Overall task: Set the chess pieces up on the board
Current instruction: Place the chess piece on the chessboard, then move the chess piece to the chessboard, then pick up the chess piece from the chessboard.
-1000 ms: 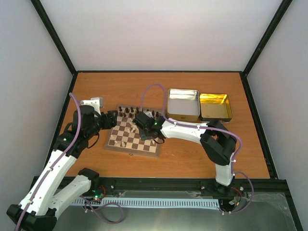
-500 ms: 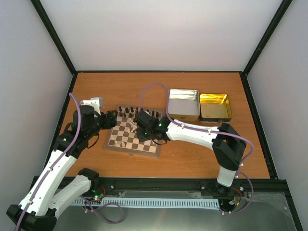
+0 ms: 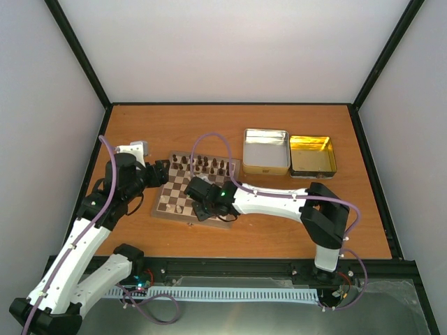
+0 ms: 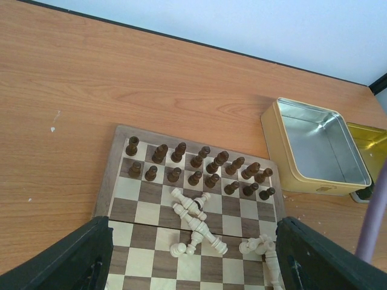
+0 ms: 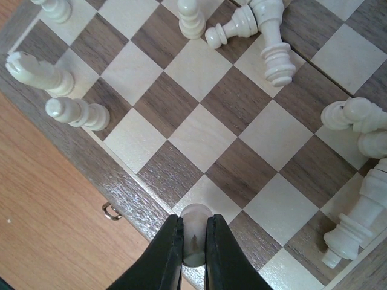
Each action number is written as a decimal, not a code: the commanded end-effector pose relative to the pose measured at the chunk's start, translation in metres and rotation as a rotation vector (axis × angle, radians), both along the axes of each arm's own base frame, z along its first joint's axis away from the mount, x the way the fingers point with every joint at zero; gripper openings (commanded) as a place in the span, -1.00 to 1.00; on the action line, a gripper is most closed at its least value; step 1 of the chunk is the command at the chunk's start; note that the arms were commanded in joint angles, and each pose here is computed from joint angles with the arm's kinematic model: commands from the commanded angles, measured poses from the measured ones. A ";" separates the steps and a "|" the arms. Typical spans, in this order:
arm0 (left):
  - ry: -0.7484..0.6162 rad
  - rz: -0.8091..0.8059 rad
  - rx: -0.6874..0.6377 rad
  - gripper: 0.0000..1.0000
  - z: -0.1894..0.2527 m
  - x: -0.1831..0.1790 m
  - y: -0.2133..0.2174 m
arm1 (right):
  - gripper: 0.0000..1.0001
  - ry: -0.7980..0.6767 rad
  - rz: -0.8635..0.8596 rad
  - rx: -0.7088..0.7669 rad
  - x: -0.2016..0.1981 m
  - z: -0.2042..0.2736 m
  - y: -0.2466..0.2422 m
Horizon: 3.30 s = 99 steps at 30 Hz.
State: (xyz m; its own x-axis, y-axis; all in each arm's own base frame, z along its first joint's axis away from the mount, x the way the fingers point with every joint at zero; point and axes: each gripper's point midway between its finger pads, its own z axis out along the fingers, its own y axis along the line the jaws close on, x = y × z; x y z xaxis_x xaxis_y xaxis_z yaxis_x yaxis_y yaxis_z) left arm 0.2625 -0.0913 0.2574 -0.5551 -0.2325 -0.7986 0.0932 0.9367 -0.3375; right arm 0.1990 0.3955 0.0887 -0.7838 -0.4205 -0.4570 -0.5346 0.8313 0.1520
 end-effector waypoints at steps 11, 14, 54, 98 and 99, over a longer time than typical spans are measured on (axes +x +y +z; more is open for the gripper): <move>-0.013 0.005 -0.011 0.50 0.004 -0.001 0.000 | -0.79 0.019 0.001 -0.070 -0.001 -0.030 -0.004; -0.015 0.007 -0.009 0.50 0.005 -0.001 0.001 | -0.73 0.030 0.000 -0.069 -0.004 -0.031 -0.005; -0.007 0.012 -0.020 0.50 0.004 -0.002 0.001 | -0.79 0.010 -0.020 -0.110 0.002 -0.026 -0.013; -0.006 0.003 -0.031 0.50 0.004 -0.001 -0.002 | -0.13 -0.060 -0.163 0.032 0.017 0.037 -0.035; -0.008 0.004 -0.031 0.50 0.005 -0.001 -0.002 | -0.13 -0.066 -0.205 0.040 0.023 0.038 -0.044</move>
